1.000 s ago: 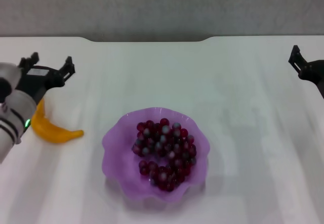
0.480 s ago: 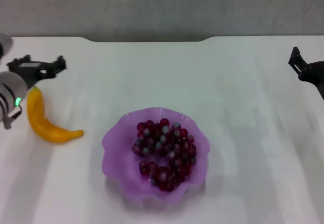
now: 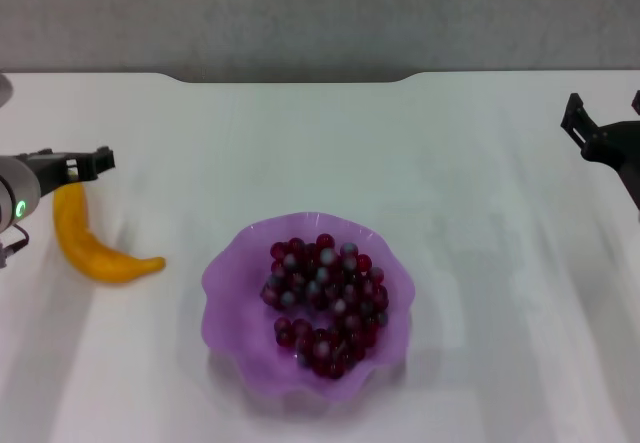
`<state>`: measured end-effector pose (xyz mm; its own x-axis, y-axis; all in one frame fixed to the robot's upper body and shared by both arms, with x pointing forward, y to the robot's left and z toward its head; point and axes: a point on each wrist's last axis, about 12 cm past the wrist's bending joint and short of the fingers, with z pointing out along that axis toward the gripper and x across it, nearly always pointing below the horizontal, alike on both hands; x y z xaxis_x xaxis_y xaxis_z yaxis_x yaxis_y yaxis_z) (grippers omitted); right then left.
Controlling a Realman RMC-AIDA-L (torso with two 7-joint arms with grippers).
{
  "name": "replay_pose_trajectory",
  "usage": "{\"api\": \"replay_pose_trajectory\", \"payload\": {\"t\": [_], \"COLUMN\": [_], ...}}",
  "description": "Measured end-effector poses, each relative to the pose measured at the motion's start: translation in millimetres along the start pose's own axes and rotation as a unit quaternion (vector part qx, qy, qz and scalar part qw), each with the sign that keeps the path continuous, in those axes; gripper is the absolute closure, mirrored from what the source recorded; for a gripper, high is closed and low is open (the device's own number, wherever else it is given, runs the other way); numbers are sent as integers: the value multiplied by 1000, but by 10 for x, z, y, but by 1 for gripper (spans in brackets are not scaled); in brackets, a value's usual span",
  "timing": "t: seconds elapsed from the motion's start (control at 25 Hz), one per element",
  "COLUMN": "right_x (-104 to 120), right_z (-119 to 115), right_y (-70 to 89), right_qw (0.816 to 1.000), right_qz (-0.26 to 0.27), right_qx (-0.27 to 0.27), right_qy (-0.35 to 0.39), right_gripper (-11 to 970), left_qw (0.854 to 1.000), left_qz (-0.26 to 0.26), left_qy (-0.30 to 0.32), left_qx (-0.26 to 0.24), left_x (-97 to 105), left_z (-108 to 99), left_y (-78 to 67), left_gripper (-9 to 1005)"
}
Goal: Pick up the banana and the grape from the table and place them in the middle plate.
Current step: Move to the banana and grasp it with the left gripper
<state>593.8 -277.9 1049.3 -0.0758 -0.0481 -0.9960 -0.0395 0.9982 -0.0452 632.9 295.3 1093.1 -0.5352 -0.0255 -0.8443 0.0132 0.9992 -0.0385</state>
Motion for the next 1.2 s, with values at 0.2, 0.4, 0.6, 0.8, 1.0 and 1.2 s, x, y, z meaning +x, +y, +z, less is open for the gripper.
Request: {"api": "replay_pose_trajectory", "payload": {"t": [0.2,0.4,0.6,0.8,1.0,1.2], "right_x": [-6,-6,-13,-12,-14,-12], "right_z": [6,5,4,2,3,2], "right_y": [29,45,59,58,61,60], "right_qw": [1000,1000,1000,1000,1000,1000], "right_qz": [0,-1,2,1,1,2], "right_qx": [-5,-8,-10,-10,-10,-10], "right_qy": [-1,-1,-3,-2,-3,-3], "right_gripper": [92,92,92,92,93,93], "left_qw": [1000,1000,999,998,997,997], "left_qz": [15,10,-16,-42,-48,-45], "left_qy": [8,18,34,42,47,54], "left_qx": [-6,-20,-31,-35,-41,-42], "left_x": [45,198,260,327,392,438], "left_z": [-3,41,91,101,147,176], "left_y": [19,97,159,163,166,146], "left_gripper": [204,197,192,191,190,191]}}
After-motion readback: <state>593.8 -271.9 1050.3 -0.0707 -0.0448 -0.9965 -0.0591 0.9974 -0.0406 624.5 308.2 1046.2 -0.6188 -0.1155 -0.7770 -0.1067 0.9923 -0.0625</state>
